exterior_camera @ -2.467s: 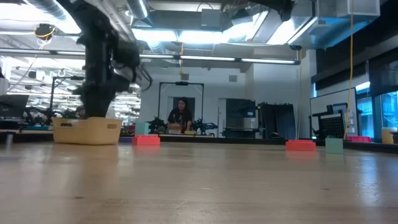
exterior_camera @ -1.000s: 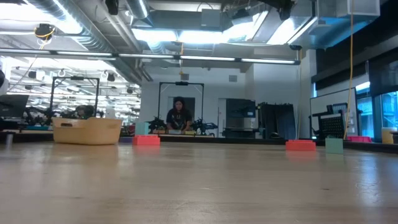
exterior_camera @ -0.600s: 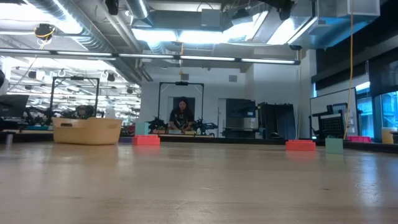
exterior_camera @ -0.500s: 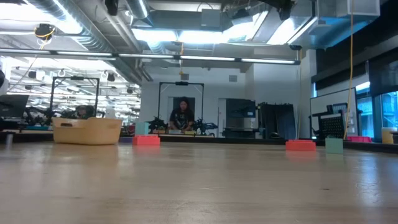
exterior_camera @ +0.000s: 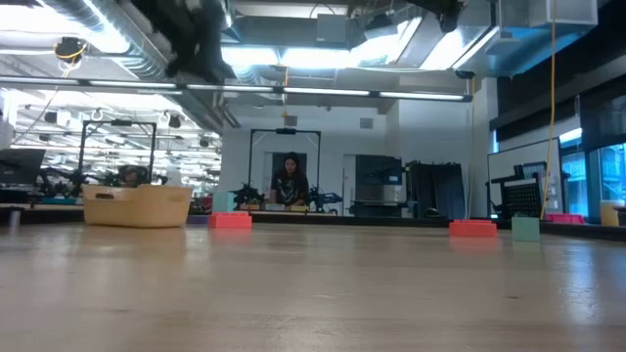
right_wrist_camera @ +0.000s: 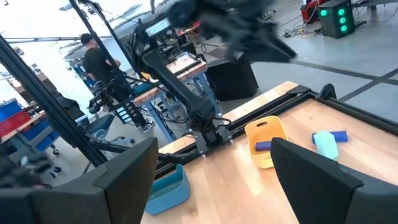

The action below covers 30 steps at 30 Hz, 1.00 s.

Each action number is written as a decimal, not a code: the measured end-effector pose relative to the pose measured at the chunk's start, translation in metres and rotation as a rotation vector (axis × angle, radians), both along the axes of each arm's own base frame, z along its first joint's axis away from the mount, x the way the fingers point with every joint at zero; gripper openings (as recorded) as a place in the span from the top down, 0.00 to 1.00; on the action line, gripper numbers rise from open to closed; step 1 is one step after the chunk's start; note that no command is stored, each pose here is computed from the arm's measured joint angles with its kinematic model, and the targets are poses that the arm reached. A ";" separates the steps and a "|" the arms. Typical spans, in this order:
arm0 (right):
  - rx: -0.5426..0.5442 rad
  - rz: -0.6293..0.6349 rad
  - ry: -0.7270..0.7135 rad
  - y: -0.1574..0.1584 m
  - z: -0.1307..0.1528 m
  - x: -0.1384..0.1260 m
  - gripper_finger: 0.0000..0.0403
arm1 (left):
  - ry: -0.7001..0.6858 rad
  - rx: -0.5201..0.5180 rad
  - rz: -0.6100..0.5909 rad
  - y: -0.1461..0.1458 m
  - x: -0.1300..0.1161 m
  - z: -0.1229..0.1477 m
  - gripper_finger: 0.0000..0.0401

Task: Sort & place blocks by color
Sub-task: Put the top violet wooden block into the yellow bin

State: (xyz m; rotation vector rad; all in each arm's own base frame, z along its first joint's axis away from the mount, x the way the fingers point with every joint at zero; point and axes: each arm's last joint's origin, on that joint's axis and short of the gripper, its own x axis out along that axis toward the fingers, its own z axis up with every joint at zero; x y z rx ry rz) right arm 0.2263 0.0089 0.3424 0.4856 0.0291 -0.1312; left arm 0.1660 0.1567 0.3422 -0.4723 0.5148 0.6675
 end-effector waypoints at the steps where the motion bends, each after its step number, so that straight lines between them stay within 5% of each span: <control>1: 0.001 0.000 0.005 0.000 0.000 0.000 0.22 | 0.049 -0.062 0.001 0.013 0.001 -0.009 0.63; 7: 0.017 -0.002 0.018 0.000 -0.002 0.000 0.22 | 0.337 -0.378 0.024 0.067 0.002 -0.079 0.59; 12: 0.022 -0.003 0.018 0.000 -0.002 0.000 0.22 | 0.459 -0.501 -0.040 0.084 0.016 -0.126 0.50; 19: 0.021 -0.004 0.024 0.000 -0.003 0.000 0.22 | 0.544 -0.494 -0.091 0.098 0.028 -0.155 0.41; 30: 0.020 -0.015 0.024 0.000 -0.003 0.000 0.22 | 0.642 -0.431 -0.162 0.106 0.034 -0.178 0.40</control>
